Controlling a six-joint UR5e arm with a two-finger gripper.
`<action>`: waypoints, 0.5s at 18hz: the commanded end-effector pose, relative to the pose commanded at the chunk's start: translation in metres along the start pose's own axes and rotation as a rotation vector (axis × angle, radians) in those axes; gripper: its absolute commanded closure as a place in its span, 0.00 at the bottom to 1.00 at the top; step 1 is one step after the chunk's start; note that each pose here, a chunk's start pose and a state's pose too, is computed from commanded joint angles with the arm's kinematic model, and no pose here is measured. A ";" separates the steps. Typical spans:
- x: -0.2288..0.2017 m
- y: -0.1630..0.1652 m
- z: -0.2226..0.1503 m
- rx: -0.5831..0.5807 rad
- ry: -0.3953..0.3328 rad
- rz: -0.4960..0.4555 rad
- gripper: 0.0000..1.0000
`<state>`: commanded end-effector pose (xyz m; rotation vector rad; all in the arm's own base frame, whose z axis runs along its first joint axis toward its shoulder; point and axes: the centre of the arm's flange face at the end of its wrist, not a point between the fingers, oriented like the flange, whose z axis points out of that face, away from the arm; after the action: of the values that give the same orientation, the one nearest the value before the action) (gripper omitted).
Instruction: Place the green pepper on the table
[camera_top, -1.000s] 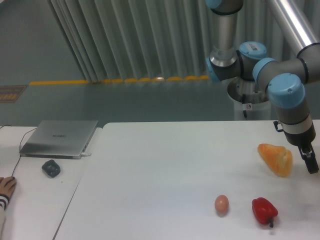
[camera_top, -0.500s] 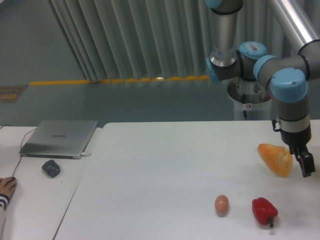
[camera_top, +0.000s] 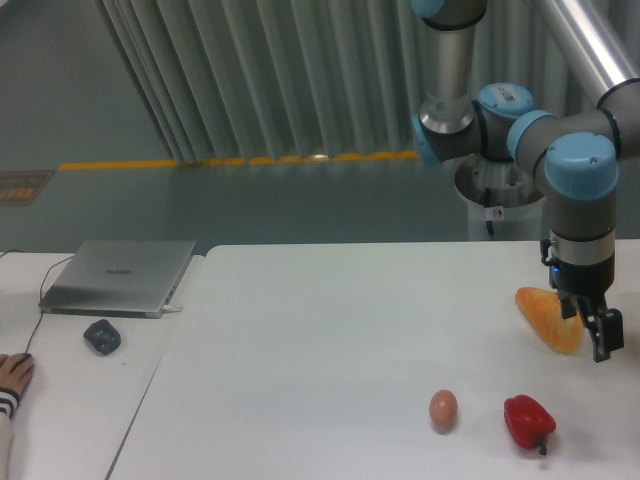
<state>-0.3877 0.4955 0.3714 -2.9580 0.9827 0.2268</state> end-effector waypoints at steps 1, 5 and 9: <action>0.000 0.001 0.001 0.000 0.002 -0.006 0.00; 0.000 0.000 0.002 -0.001 -0.003 -0.012 0.00; -0.006 0.022 -0.001 -0.027 -0.016 -0.057 0.00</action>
<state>-0.4049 0.4811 0.3742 -2.9984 0.8996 0.2634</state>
